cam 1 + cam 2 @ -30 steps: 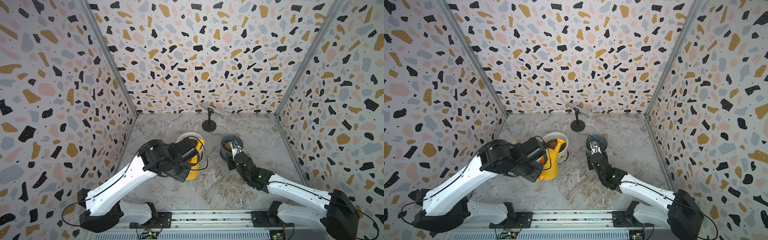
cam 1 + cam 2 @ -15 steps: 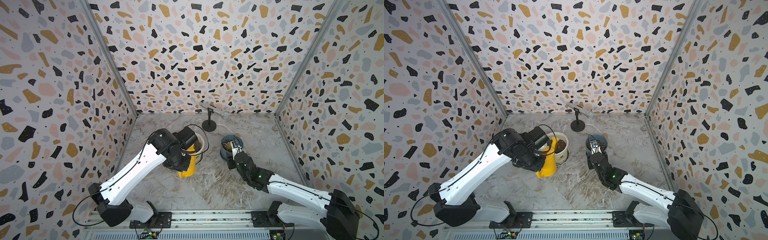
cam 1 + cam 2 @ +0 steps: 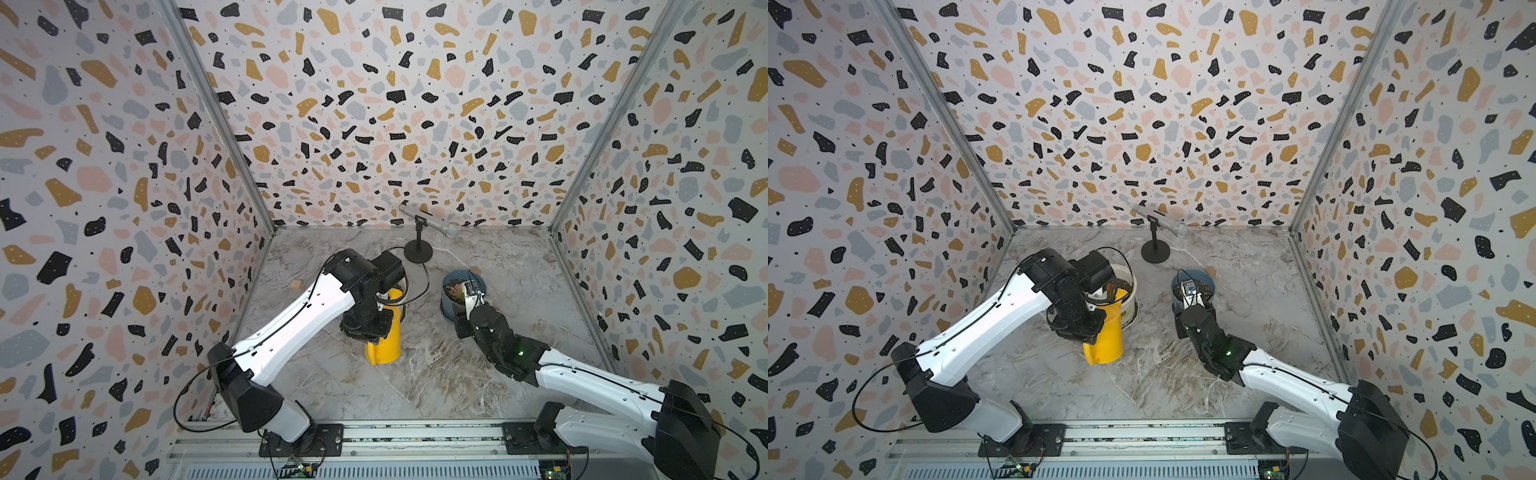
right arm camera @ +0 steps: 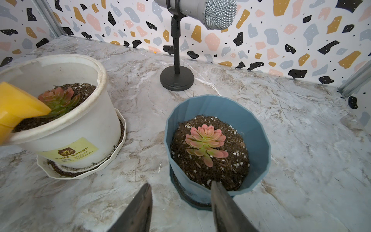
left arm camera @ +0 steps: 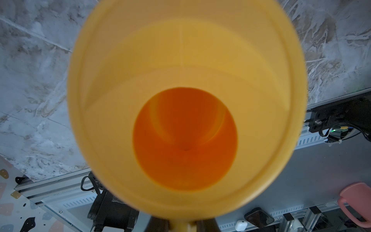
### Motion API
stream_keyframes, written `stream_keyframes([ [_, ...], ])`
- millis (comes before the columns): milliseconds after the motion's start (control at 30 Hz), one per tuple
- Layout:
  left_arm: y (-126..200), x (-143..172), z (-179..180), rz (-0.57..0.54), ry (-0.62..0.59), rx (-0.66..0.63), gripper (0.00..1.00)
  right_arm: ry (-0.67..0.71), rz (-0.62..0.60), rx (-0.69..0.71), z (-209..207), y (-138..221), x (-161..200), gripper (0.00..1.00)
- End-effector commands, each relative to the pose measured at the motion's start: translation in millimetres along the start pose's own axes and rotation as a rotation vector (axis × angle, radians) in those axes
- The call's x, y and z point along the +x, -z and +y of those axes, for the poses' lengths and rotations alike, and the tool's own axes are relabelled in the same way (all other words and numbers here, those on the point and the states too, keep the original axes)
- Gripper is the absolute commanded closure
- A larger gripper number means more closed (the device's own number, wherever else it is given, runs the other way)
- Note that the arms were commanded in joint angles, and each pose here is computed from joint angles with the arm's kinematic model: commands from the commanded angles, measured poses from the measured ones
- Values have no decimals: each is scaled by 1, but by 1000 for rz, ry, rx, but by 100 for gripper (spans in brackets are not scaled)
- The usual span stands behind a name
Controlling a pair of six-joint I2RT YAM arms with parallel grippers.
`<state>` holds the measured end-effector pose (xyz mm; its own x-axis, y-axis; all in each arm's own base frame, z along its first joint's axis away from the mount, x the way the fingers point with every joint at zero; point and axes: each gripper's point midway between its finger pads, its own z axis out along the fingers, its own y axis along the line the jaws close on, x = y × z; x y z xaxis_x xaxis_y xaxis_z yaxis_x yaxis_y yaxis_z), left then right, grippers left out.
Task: Water the succulent around the soil edge
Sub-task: Water the soil of the potted plant with water.
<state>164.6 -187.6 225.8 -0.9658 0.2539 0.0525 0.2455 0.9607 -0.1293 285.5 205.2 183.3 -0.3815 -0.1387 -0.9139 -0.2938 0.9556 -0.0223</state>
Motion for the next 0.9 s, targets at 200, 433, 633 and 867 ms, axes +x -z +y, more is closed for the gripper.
stream_keyframes([
  [200,2,9,-11,98,19,85,100,-15,-31,5,-4,7,-10,49],
  [433,10,-8,-17,58,66,180,100,-14,-28,2,-3,6,-9,49],
  [633,11,-24,-26,53,87,265,100,-10,-27,6,-4,5,-9,49],
  [867,14,-43,-26,32,120,296,100,-10,-26,7,-4,5,-9,49],
])
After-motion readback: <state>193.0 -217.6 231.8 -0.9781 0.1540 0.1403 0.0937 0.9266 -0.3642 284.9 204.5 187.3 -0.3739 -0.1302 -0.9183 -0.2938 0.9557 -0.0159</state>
